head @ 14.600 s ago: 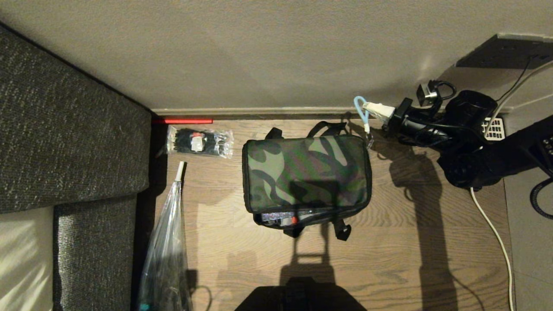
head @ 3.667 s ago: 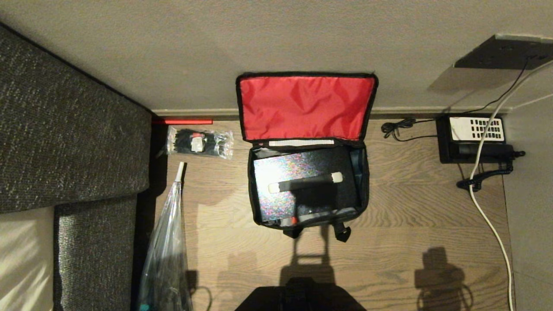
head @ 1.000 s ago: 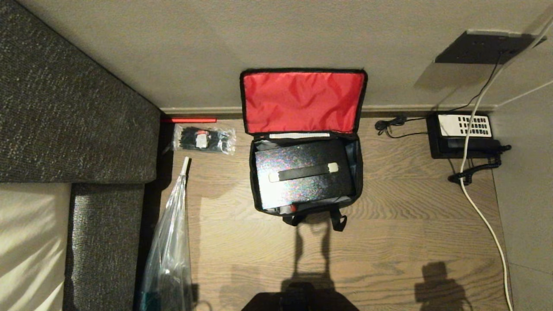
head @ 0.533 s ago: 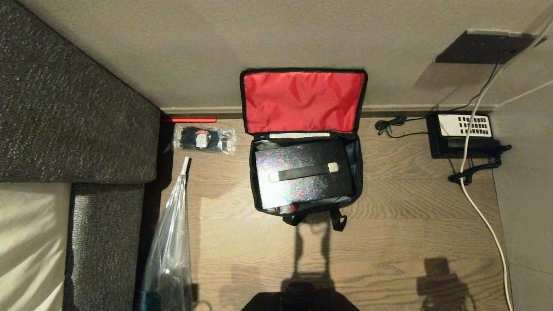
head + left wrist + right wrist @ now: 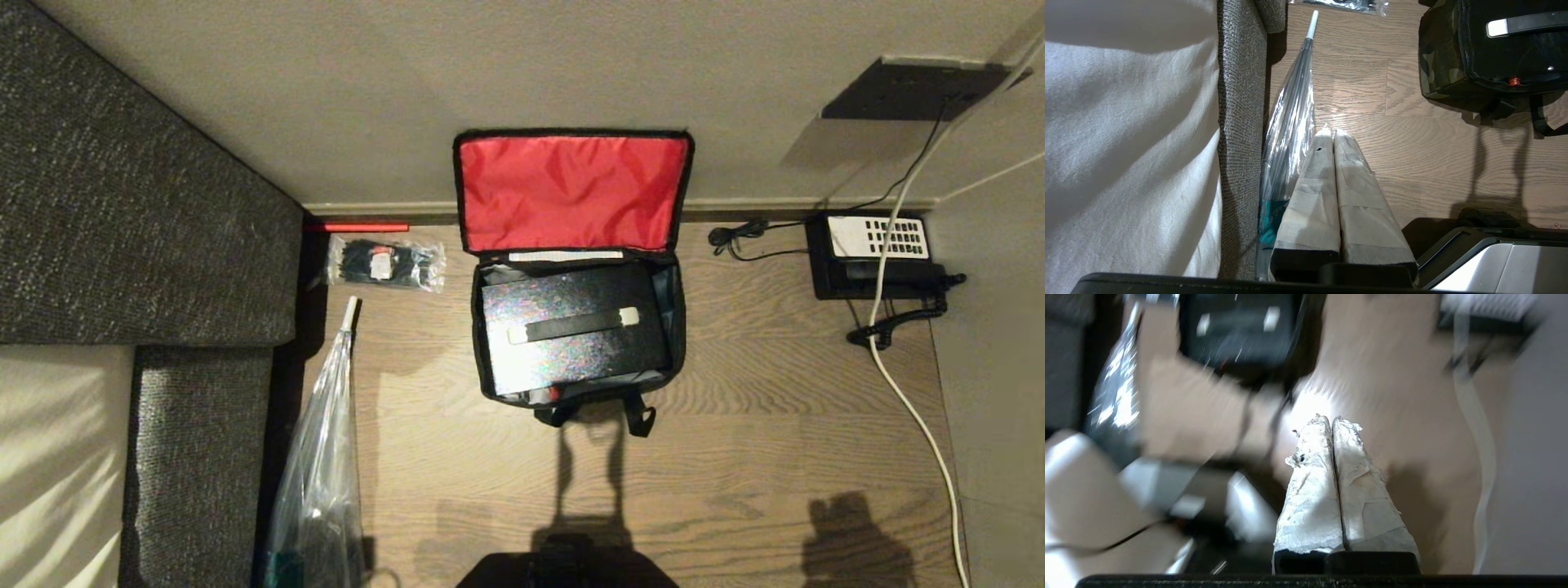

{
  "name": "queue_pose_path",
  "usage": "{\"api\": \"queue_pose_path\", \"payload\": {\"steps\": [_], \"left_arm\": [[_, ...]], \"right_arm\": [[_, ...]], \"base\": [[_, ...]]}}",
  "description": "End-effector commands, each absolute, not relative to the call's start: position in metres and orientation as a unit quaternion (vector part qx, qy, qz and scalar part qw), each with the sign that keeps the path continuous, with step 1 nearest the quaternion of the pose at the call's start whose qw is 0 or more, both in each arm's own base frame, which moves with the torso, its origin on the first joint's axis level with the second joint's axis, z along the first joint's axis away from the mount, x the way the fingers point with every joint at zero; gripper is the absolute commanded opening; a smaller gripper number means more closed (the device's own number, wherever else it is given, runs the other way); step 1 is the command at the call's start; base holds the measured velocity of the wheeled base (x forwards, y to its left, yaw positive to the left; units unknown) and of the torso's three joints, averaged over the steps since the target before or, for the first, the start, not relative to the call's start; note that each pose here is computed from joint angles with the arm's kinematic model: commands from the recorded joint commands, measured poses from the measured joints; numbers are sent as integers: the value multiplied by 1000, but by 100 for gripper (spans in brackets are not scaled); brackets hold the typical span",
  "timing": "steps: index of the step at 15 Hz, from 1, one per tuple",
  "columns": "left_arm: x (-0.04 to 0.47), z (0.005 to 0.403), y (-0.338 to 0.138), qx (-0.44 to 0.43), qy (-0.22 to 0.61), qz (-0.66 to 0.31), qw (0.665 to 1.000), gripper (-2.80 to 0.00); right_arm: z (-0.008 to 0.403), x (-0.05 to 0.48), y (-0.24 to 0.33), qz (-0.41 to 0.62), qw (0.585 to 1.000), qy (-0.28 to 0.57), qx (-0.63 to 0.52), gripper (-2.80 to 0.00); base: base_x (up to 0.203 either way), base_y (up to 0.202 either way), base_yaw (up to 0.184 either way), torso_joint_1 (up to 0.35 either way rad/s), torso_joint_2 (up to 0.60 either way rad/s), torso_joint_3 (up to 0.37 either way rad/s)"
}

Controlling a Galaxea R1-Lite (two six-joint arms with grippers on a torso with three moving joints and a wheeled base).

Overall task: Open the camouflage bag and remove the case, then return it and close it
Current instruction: Grip the handle

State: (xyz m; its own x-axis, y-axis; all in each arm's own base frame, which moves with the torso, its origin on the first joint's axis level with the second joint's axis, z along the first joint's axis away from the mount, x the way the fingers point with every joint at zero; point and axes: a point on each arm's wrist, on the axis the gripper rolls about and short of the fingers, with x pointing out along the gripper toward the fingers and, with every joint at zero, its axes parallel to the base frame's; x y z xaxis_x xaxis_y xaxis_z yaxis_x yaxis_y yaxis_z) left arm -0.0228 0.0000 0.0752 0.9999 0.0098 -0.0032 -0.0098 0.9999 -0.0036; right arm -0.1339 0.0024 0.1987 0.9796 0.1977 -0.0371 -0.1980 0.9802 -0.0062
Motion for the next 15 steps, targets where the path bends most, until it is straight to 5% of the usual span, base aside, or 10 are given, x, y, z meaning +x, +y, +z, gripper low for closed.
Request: {"api": "queue_pose_path", "payload": {"steps": [1,6,9,13,14,15], "left_arm": [[-23,74,0,-2,2,6,1000,-280],[-23,74,0,-2,2,5,1000,-280],[-23,74,0,-2,2,6,1000,-280],[-23,74,0,-2,2,6,1000,-280],[-23,74,0,-2,2,5,1000,-280],[-23,74,0,-2,2,6,1000,-280]], "right_arm": [[236,-83,2,120,982,145,25,-280],[277,113,17,161,921,353,30,-280],[262,206,66,253,917,309,-21,-280],[214,244,161,319,909,247,-107,-280],[197,245,176,309,905,260,-133,0],[184,245,185,304,900,268,-160,0]], "base": [[0,0,0,0,0,0],[0,0,0,0,0,0],[0,0,0,0,0,0],[0,0,0,0,0,0],[0,0,0,0,0,0],[0,0,0,0,0,0]]}}
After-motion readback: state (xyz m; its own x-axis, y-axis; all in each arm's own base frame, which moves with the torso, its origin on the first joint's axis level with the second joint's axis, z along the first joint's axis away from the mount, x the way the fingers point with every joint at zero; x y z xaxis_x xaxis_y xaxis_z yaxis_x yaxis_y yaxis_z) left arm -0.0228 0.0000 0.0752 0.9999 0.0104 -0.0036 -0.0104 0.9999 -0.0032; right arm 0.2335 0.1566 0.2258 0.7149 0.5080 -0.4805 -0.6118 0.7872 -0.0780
